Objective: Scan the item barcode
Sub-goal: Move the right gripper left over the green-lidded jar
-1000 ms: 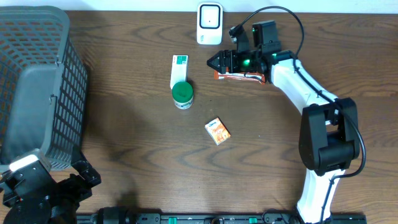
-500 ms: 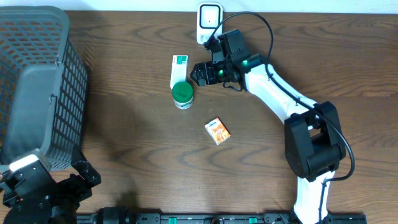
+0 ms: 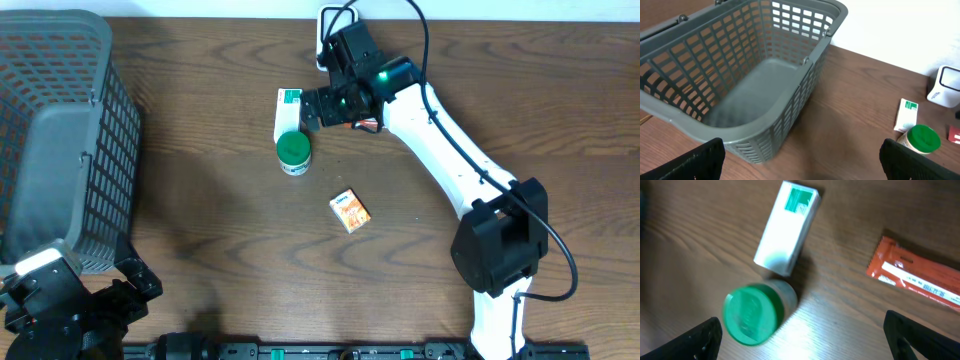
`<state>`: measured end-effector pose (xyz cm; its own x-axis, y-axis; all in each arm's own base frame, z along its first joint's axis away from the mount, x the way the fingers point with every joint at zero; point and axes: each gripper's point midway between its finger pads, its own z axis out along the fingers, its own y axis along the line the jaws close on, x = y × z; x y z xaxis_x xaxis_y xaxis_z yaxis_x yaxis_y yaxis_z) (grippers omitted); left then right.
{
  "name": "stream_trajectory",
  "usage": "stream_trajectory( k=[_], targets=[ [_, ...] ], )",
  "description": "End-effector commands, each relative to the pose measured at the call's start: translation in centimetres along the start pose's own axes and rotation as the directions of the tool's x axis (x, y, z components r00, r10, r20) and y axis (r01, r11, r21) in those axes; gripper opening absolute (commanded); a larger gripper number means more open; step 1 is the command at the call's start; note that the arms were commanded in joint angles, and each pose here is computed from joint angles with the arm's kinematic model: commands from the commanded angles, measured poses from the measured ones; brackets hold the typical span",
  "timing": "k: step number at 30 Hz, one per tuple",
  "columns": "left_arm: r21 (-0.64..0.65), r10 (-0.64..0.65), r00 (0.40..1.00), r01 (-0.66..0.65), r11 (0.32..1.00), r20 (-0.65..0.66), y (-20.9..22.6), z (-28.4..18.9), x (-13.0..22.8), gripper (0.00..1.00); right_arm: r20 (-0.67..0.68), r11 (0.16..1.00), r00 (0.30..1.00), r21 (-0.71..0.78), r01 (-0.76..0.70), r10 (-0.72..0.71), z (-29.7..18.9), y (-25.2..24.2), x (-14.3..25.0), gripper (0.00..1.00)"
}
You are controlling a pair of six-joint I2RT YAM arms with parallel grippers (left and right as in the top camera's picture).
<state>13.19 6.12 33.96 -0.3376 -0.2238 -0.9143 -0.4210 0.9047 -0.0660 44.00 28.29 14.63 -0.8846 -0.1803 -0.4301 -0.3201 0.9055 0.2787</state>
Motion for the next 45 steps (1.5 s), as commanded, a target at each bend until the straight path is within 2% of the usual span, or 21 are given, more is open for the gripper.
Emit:
stream_trajectory(
  k=[1, 7, 13, 18, 20, 21, 25, 26, 28, 31, 34, 39, 45],
  targets=[
    [0.000, -0.007, 1.000, 0.007, 1.000, -0.010, -0.1, 0.2, 0.2, 1.00, 0.074, 0.993, 0.990, -0.007, -0.116, 0.116, -2.5, 1.0, -1.9, 0.99],
    [0.000, -0.007, 1.000, 0.007, 1.000, -0.010, -0.1, 0.2, 0.2, 1.00, 0.063, 0.979, 0.977, -0.020, -0.203, 0.204, -2.2, 2.1, -1.4, 0.99],
    [0.001, -0.007, 1.000, 0.007, 1.000, -0.010, -0.1, 0.2, 0.2, 1.00, 0.060, 0.958, 0.957, 0.031, -0.286, 0.284, -1.7, 3.7, 0.0, 0.99],
    [0.001, -0.007, 1.000, 0.007, 1.000, -0.010, -0.1, 0.2, 0.2, 1.00, 0.009, 0.974, 0.975, -0.027, -0.223, 0.224, -1.5, 8.0, 1.9, 0.99],
    [0.000, -0.007, 1.000, 0.007, 1.000, -0.010, -0.1, 0.2, 0.2, 1.00, -0.013, 0.987, 0.987, -0.030, -0.158, 0.157, -1.4, 9.4, 3.1, 0.99],
    [0.001, -0.007, 1.000, 0.007, 1.000, -0.010, -0.1, 0.2, 0.2, 1.00, -0.010, 0.993, 0.993, -0.023, -0.114, 0.114, -1.3, 9.9, 3.3, 0.99],
    [0.000, -0.007, 1.000, 0.007, 1.000, -0.010, -0.1, 0.2, 0.2, 1.00, 0.034, 0.991, 0.992, -0.071, -0.117, 0.120, -1.3, 12.1, 2.7, 0.99],
    [0.001, -0.007, 1.000, 0.007, 1.000, -0.010, -0.1, 0.2, 0.2, 1.00, 0.039, 0.988, 0.990, -0.082, -0.133, 0.137, -1.6, 12.4, 2.5, 0.99],
    [0.001, -0.007, 1.000, 0.007, 1.000, -0.010, -0.1, 0.2, 0.2, 1.00, 0.025, 0.963, 0.965, -0.085, -0.257, 0.260, -2.2, 12.6, 2.4, 0.99],
    [0.000, -0.007, 1.000, 0.007, 1.000, -0.010, -0.1, 0.2, 0.2, 1.00, -0.004, 0.891, 0.895, -0.083, -0.446, 0.447, -2.5, 12.0, 2.3, 0.98],
    [0.001, -0.007, 1.000, 0.007, 1.000, -0.010, -0.1, 0.2, 0.2, 1.00, -0.063, 0.800, 0.807, -0.108, -0.590, 0.587, -2.5, 11.2, 1.7, 0.93],
    [0.001, -0.007, 1.000, 0.007, 1.000, -0.010, -0.1, 0.2, 0.2, 1.00, -0.129, 0.731, 0.791, -0.317, -0.604, 0.598, -2.3, 13.8, -1.7, 0.93],
    [0.001, -0.007, 1.000, 0.007, 1.000, -0.010, -0.1, 0.2, 0.2, 1.00, -0.089, 0.712, 0.773, -0.334, -0.617, 0.628, -2.5, 14.4, -3.4, 0.92]
  ],
)
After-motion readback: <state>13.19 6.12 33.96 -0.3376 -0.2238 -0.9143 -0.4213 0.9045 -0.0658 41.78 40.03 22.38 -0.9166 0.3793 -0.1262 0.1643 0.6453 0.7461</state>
